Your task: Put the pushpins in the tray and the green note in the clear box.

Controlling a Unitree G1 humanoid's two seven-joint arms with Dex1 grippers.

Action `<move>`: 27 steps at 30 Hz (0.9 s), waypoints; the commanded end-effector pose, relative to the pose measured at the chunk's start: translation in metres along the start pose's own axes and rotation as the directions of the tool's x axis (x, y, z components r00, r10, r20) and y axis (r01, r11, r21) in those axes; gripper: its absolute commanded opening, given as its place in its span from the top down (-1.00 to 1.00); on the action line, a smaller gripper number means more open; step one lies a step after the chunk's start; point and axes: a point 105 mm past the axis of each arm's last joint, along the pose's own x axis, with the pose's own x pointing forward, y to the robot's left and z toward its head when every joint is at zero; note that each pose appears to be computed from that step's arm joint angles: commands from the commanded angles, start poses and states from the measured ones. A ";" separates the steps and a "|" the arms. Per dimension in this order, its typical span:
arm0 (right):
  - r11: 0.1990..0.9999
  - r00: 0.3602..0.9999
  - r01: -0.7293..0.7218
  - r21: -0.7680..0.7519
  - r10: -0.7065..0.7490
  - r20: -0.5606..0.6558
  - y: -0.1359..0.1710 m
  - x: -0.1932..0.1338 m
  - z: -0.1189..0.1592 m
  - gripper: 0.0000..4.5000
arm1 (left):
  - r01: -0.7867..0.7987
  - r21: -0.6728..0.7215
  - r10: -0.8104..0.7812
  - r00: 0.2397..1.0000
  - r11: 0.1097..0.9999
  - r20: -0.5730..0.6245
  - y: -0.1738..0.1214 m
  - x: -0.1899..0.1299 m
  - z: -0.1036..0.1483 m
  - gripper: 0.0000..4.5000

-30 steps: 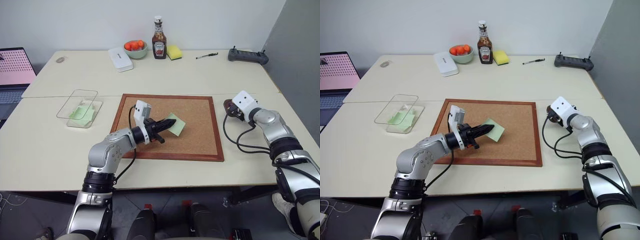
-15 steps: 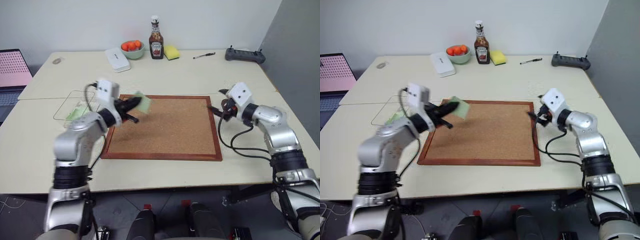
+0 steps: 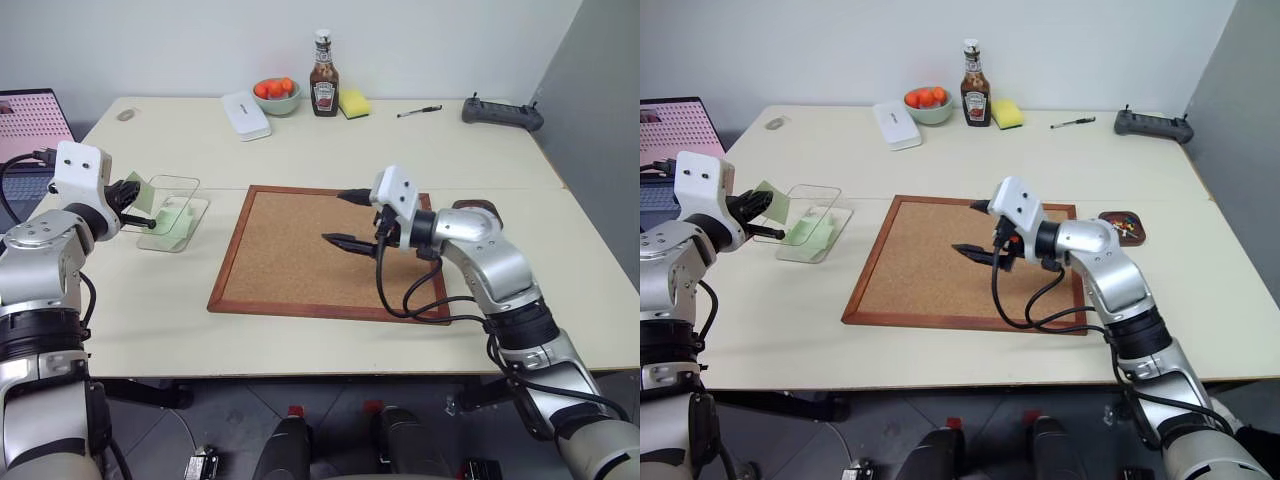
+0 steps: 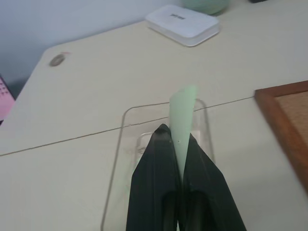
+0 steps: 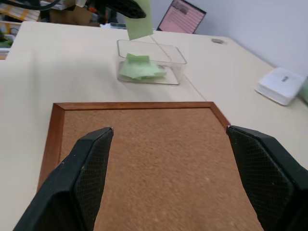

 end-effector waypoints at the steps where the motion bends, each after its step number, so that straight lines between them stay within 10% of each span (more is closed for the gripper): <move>1: 0.999 1.000 -0.014 -0.040 0.015 0.022 0.004 0.006 0.014 -0.78 | -0.064 0.056 0.063 0.998 0.996 0.022 0.016 0.006 0.009 1.00; 23: 0.998 0.999 -0.031 -0.046 0.031 0.009 0.013 0.007 0.012 -0.79 | -0.027 0.013 0.027 1.000 1.000 -0.006 0.011 0.018 -0.002 -0.69; 27: 0.999 0.999 -0.012 -0.033 0.013 0.031 0.011 0.005 0.015 -0.79 | 0.013 0.021 -0.015 0.993 1.000 0.118 0.001 0.017 0.023 -0.75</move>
